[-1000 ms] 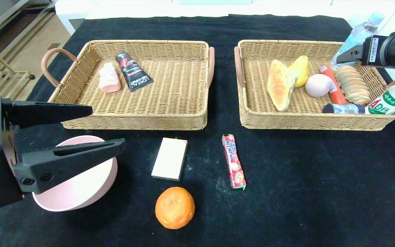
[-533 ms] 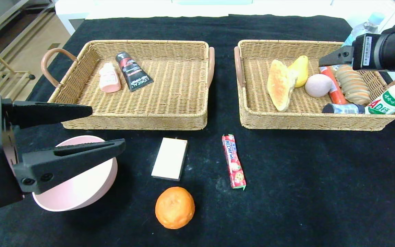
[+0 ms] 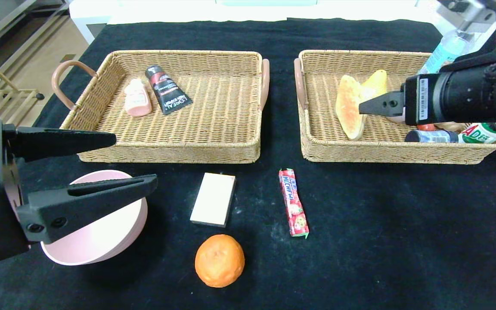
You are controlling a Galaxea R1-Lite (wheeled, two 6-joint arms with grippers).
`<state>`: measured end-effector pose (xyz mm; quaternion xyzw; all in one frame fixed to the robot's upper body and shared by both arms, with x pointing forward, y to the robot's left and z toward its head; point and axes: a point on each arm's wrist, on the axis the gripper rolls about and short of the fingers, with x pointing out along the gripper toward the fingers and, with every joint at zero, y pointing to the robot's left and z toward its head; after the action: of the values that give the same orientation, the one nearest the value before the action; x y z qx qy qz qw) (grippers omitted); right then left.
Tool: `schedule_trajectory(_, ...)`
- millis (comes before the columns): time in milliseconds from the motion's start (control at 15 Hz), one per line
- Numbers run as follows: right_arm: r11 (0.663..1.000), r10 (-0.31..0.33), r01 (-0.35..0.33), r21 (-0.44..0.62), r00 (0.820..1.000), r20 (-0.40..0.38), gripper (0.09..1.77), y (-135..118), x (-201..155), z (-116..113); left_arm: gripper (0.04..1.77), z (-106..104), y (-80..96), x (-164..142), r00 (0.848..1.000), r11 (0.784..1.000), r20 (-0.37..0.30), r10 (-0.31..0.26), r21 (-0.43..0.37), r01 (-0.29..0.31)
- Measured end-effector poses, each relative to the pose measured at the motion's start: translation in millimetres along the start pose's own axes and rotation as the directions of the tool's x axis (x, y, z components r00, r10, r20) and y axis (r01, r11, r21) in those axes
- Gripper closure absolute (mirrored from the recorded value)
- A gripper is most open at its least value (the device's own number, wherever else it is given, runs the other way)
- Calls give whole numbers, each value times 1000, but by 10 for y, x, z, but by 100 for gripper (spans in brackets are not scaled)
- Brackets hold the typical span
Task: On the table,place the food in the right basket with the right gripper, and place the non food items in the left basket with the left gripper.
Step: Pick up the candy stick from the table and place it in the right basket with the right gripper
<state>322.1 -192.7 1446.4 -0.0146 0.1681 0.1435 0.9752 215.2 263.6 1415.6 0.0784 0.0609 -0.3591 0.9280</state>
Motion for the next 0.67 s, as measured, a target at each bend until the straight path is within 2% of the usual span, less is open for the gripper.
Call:
schedule_trajectory(200,998,52,-52,-30,999,2,16,268,49,-206,9,0,0,-1,1000,1000,0,0,0,0)
schedule_trajectory(333,995,82,-84,-58,996,-38,16,425,77,-361,9,0,0,-1,1000,1000,0,0,0,0)
schedule_trajectory(533,994,93,-99,-57,991,-101,16,622,153,-558,9,-4,0,2,1000,1000,-2,0,0,0)
schedule_trajectory(667,993,100,-106,-55,989,-109,16,706,249,-634,9,-4,0,2,1000,1000,-2,0,0,0)
